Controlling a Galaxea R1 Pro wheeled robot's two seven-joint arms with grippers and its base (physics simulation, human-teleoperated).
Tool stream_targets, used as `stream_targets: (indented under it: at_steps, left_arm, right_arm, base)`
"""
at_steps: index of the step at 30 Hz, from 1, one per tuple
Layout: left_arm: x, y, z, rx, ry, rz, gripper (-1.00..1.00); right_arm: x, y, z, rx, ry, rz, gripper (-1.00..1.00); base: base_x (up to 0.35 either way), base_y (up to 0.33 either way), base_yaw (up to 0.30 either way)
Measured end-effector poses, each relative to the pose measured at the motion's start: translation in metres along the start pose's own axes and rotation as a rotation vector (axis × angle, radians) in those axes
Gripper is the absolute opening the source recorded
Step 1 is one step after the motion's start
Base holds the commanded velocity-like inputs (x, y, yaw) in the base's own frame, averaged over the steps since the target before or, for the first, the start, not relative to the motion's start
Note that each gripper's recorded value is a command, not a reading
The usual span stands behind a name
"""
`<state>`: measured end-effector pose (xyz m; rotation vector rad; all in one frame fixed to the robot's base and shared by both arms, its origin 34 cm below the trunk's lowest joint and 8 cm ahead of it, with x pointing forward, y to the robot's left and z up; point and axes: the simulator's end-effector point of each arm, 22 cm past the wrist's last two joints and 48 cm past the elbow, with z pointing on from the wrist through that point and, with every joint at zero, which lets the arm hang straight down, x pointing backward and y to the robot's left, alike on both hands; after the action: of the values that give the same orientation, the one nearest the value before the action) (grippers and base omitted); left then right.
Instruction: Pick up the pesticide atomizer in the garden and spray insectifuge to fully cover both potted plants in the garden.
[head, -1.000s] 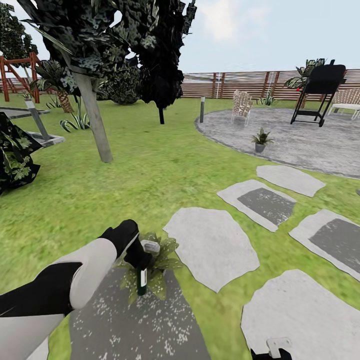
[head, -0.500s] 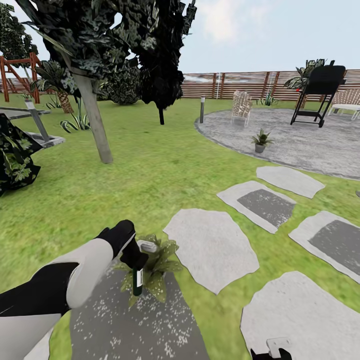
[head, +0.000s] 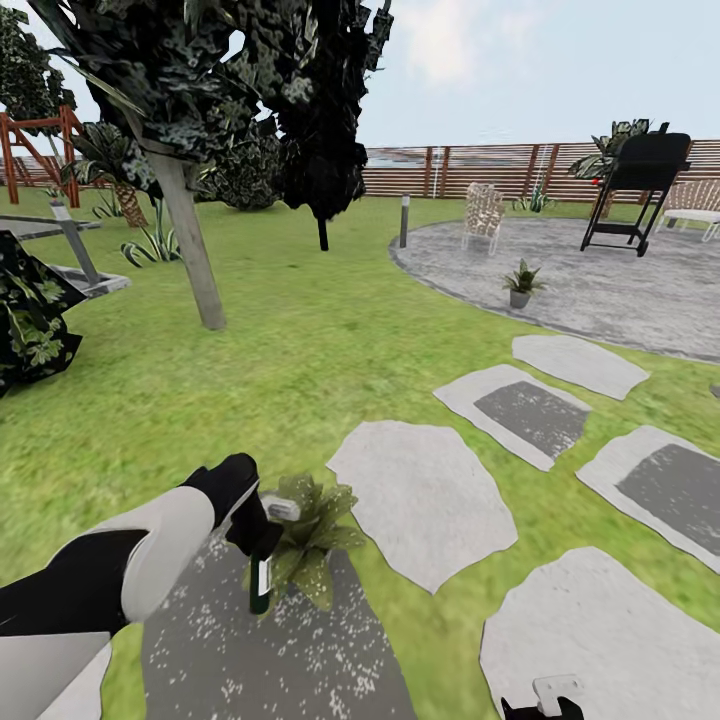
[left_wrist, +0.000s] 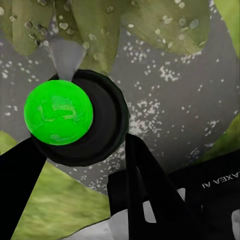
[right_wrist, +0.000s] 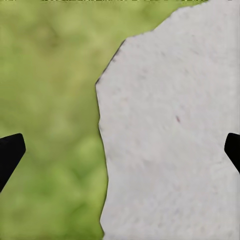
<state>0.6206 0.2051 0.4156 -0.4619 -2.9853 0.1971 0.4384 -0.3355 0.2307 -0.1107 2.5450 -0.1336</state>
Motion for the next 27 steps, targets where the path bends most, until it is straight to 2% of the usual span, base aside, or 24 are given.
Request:
stream_targets:
  at_steps: [4, 10, 16, 18, 23, 26, 27]
  left_arm:
    - [0.009, 0.001, 0.008, 0.002, 0.016, -0.004, -1.00]
    - [0.010, 0.003, 0.010, 0.002, 0.017, -0.005, -1.00]
    - [0.012, 0.007, 0.010, -0.014, 0.022, 0.005, -1.00]
    - [0.018, 0.022, 0.010, -0.045, 0.034, 0.005, -1.00]
    - [0.041, 0.025, 0.030, -0.048, 0.078, 0.001, -1.00]
    - [0.045, 0.025, 0.032, -0.048, 0.085, 0.003, -1.00]
    - [0.045, 0.021, 0.033, -0.031, 0.085, 0.001, -1.00]
  right_arm:
    - [0.000, 0.000, 0.000, 0.000, 0.001, 0.000, 1.00]
    - [0.000, 0.000, 0.000, 0.002, 0.001, 0.003, 1.00]
    - [0.000, -0.001, 0.000, 0.003, 0.000, 0.002, 1.00]
    - [0.000, -0.001, 0.000, 0.003, 0.000, 0.002, 1.00]
    - [0.001, -0.001, 0.000, 0.003, 0.001, 0.002, 1.00]
    - [0.001, -0.001, 0.000, 0.003, 0.001, 0.002, 1.00]
    - [0.000, -0.001, 0.000, 0.003, 0.001, 0.002, 1.00]
  base:
    - [0.000, 0.214, -0.010]
    - [0.000, 0.245, -0.167]
    - [0.000, 0.018, -0.111]
    - [0.000, 0.000, -0.290]
    - [0.000, 0.000, -0.207]
    - [0.000, 0.000, -0.023]
    - [0.000, 0.000, -0.003]
